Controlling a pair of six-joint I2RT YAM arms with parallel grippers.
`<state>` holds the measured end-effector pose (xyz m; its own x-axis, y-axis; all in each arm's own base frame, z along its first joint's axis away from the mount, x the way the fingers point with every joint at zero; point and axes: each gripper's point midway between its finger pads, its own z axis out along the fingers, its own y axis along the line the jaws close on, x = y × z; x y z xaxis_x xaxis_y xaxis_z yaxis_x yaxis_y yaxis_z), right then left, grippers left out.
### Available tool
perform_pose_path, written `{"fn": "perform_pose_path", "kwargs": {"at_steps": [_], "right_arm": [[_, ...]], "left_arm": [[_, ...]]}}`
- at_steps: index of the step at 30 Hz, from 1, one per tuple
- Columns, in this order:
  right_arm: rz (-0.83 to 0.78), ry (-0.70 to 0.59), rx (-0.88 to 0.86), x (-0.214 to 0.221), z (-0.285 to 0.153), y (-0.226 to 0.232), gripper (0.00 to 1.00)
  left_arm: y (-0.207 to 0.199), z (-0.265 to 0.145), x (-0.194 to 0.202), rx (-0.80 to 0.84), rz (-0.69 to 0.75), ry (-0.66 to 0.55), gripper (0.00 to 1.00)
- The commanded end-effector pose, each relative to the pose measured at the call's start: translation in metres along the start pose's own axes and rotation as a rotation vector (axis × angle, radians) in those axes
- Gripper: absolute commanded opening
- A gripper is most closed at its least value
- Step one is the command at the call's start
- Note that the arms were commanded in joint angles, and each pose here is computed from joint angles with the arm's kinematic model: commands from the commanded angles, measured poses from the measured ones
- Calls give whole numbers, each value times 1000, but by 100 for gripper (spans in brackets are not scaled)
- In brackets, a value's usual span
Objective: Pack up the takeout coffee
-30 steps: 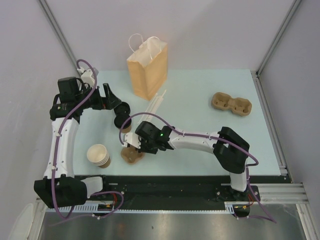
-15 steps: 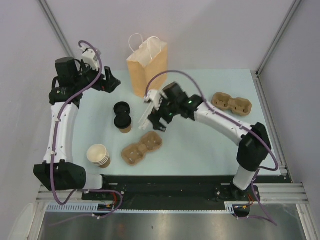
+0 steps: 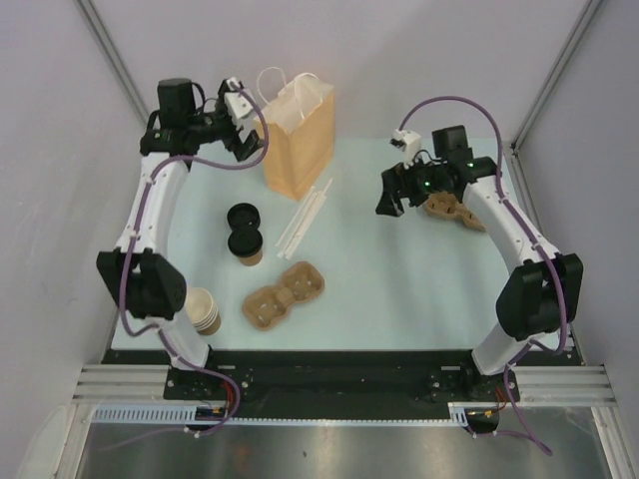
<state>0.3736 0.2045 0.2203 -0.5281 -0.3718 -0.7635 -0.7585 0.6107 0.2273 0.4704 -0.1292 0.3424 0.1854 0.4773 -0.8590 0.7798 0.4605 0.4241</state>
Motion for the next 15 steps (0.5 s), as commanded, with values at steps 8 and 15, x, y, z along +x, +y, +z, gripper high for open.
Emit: {"fn": "perform_pose_path", "kwargs": {"at_steps": [8,15], "right_arm": [[176,-79,-11,7,-47,-11,100],[212,-96,-2,8,-54,-20,100]], "left_arm": [[54,46,-2,30,290,-49,92],[52,67,38,54,355,48,90]]}}
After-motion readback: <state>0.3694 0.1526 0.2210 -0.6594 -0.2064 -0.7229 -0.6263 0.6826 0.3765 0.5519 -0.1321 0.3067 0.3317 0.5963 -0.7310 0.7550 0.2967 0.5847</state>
